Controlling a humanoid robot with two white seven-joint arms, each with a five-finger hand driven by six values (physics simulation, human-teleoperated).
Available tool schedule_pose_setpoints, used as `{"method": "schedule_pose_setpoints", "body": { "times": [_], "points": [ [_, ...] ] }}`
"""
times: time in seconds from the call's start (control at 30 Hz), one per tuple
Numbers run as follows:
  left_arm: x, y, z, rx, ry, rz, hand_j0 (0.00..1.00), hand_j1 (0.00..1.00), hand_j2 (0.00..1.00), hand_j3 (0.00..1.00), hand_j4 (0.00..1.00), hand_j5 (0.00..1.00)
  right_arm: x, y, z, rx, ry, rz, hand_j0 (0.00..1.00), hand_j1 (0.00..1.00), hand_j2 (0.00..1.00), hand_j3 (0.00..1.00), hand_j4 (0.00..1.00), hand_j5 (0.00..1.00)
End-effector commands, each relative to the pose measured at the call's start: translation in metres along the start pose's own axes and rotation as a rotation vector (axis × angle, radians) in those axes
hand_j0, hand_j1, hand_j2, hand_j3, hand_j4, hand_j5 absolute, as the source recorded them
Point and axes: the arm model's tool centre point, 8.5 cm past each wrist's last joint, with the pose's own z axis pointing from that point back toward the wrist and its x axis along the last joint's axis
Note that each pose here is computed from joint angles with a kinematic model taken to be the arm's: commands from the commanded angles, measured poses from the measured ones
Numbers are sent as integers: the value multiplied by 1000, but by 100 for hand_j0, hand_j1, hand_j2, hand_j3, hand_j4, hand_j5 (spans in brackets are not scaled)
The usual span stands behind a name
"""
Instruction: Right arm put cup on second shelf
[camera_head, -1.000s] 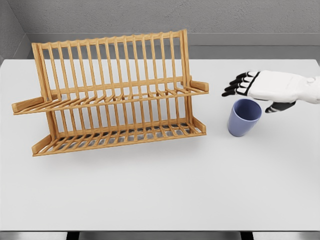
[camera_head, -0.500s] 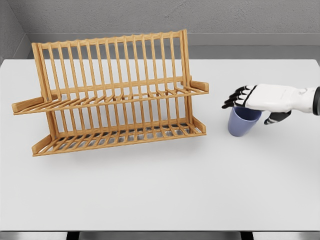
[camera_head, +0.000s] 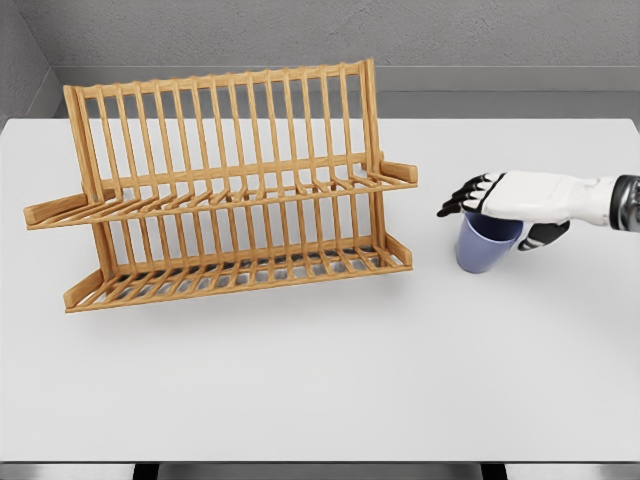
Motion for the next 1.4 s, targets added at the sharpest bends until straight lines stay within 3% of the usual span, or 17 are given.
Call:
{"method": "schedule_pose_setpoints", "body": {
  "times": [0.0, 0.07, 0.1, 0.13, 0.33, 0.5, 0.97, 1.37],
  "points": [
    [0, 0, 0, 0, 0, 0, 100, 100, 100, 100, 100, 100, -1, 2, -1, 1, -1, -10, 100, 100, 100, 100, 100, 100],
    [0, 0, 0, 1, 0, 0, 100, 100, 100, 100, 100, 100, -2, 2, -1, 0, 2, -13, 97, 97, 97, 97, 97, 97],
    [0, 0, 0, 0, 0, 0, 100, 100, 100, 100, 100, 100, -1, 2, -1, 1, 0, -11, 84, 84, 84, 84, 84, 84],
    [0, 0, 0, 0, 0, 0, 100, 100, 100, 100, 100, 100, 0, 2, -2, 1, -2, -12, 78, 78, 78, 78, 78, 78],
    [0, 0, 0, 0, 0, 0, 100, 100, 100, 100, 100, 100, -1, 1, -1, 0, 0, -11, 67, 67, 67, 67, 67, 67],
    [0, 0, 0, 0, 0, 0, 100, 100, 100, 100, 100, 100, 0, -2, 0, -5, -1, -3, 67, 67, 67, 67, 67, 67],
    [0, 0, 0, 0, 0, 0, 100, 100, 100, 100, 100, 100, -6, -32, 10, -56, 21, 41, 61, 61, 61, 61, 61, 61],
    [0, 0, 0, 0, 0, 0, 100, 100, 100, 100, 100, 100, -13, -63, 29, -138, 61, 74, 61, 61, 61, 61, 61, 61]
  ]
}}
